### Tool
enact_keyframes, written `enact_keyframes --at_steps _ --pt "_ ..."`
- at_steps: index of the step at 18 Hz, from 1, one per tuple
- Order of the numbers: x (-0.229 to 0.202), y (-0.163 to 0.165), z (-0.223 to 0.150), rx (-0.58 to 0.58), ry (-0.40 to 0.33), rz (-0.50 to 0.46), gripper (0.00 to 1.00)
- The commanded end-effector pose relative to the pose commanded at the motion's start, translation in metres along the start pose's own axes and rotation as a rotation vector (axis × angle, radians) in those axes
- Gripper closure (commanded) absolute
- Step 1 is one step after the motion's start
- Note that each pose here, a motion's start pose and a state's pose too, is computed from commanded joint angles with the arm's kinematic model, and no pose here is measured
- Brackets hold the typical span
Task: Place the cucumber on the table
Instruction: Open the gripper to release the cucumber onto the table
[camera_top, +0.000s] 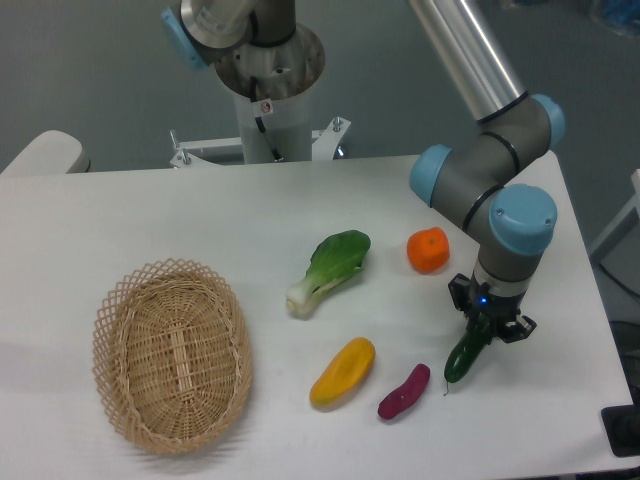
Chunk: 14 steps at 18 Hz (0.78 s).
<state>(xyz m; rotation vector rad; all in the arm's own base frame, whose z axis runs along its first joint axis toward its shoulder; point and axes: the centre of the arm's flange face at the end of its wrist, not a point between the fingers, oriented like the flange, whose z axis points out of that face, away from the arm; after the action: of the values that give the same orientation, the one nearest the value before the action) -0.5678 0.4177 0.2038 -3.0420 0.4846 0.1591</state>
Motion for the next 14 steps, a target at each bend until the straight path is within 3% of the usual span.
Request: enact_keyframes --at_steps 1,4,8,14 --pt "0.0 0.0 0.0 0.0 0.0 0.0 0.64" --pt "-0.004 0.001 -0.004 0.001 -0.011 -0.001 0.0" --pt "-0.009 -0.001 -0.019 0.004 -0.036 -0.002 0.0" --pt "-0.024 -0.005 -0.071 0.027 -0.131 -0.024 0.0"
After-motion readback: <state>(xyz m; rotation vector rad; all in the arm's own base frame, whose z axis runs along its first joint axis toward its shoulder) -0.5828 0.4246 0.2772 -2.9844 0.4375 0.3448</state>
